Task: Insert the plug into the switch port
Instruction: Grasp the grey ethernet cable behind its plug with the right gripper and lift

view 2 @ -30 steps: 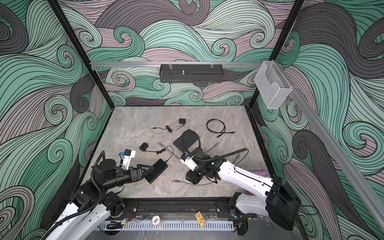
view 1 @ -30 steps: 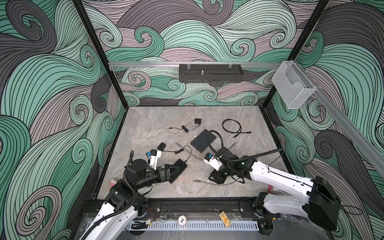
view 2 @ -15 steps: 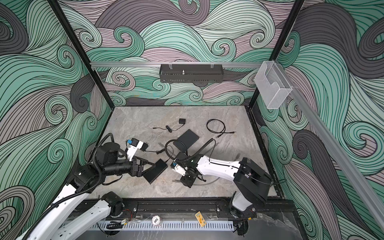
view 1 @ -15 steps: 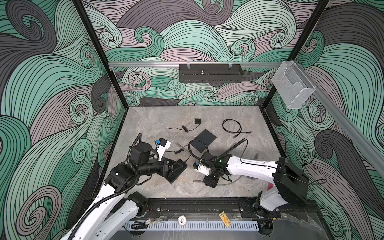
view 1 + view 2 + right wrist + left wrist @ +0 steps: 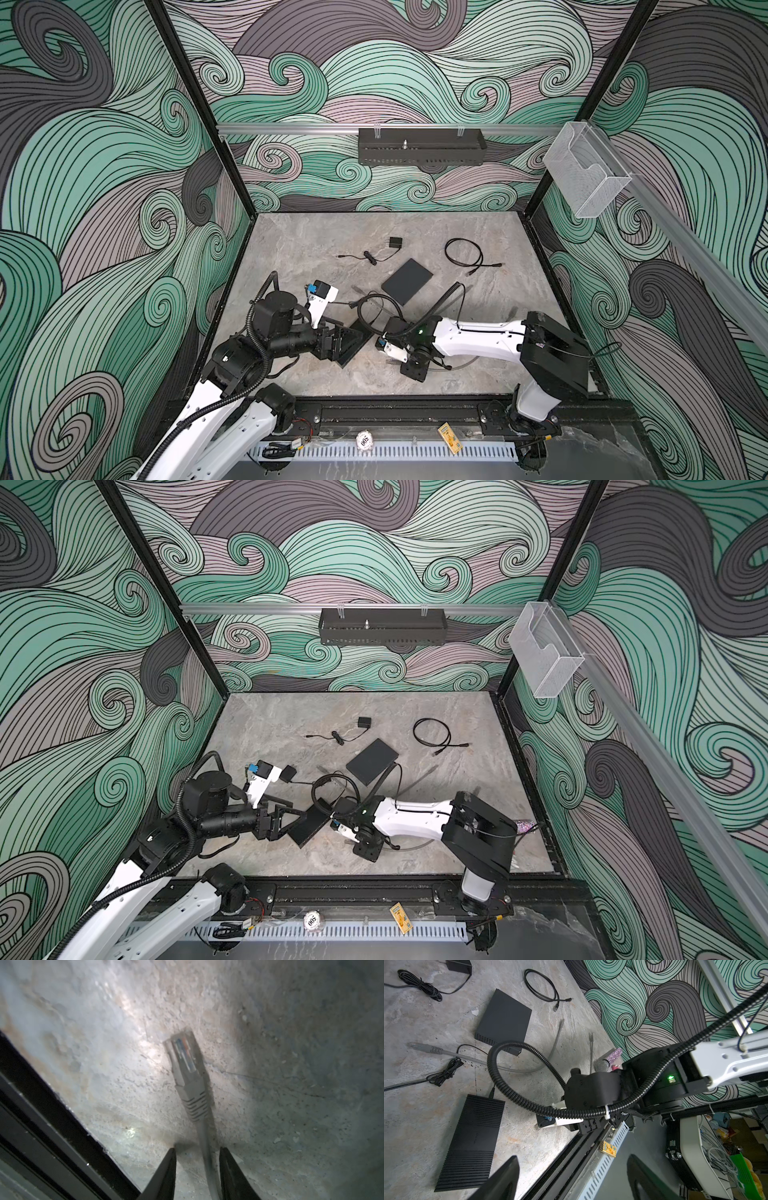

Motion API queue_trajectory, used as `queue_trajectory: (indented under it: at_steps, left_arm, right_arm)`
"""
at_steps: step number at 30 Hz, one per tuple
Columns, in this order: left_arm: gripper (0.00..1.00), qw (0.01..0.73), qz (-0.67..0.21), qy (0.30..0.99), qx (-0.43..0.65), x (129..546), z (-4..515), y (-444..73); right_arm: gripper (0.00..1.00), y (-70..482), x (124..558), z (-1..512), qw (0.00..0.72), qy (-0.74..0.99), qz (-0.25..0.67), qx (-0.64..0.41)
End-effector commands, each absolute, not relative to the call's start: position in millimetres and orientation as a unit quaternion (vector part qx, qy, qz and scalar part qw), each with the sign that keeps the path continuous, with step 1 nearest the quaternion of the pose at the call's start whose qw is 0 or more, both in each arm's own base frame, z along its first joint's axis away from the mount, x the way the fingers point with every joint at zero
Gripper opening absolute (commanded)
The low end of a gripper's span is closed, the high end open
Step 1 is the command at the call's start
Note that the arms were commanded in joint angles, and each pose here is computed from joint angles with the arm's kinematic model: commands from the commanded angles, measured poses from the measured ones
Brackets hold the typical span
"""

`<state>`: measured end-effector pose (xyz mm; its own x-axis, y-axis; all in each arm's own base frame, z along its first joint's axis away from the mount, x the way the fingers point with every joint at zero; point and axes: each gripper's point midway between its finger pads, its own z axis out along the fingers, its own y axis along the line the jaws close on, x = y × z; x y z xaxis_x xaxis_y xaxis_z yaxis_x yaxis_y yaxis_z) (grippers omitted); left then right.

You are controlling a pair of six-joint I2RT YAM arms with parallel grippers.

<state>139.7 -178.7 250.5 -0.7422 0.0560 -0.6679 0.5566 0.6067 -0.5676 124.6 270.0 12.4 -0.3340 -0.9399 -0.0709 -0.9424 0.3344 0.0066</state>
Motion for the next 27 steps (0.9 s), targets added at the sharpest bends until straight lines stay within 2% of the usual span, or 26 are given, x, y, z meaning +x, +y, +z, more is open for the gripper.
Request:
queue_trajectory:
  at_steps: [1, 5, 6, 13, 19, 21, 24, 27]
  left_arm:
    - [0.84, 0.320, -0.396, 0.841, 0.182, 140.8, 251.2, -174.9]
    - [0.84, 0.313, -0.393, 0.845, 0.181, 142.3, 247.9, -175.5]
    - [0.84, 0.312, -0.393, 0.846, 0.179, 142.4, 247.2, -175.5]
    - [0.84, 0.319, -0.401, 0.838, 0.188, 140.7, 251.2, -177.4]
    - [0.75, 0.311, -0.442, 0.812, 0.222, 130.3, 256.1, -189.8]
    - [0.74, 0.309, -0.475, 0.782, 0.262, 123.3, 260.3, -201.3]
    - [0.64, 0.332, -0.489, 0.742, 0.317, 118.7, 263.4, -209.7]
    - [0.67, 0.395, -0.464, 0.684, 0.400, 112.5, 268.5, -210.7]
  right_arm:
    - [0.27, 269.8, 131.0, 17.3, 0.037, 0.814, 0.009, -0.579]
    - [0.02, 275.0, 132.5, 27.8, 0.062, 0.814, 0.028, -0.577]
    - [0.00, 275.8, 132.0, 31.9, 0.070, 0.813, 0.037, -0.577]
    - [0.00, 272.5, 128.2, 68.3, 0.120, 0.804, 0.099, -0.574]
    - [0.00, 272.3, 130.2, 119.8, 0.245, 0.756, 0.148, -0.589]
    - [0.00, 275.5, 129.6, 138.5, 0.294, 0.736, 0.175, -0.584]
    - [0.00, 277.6, 126.4, 159.3, 0.342, 0.708, 0.203, -0.584]
    - [0.00, 276.2, 124.9, 171.1, 0.366, 0.694, 0.212, -0.582]
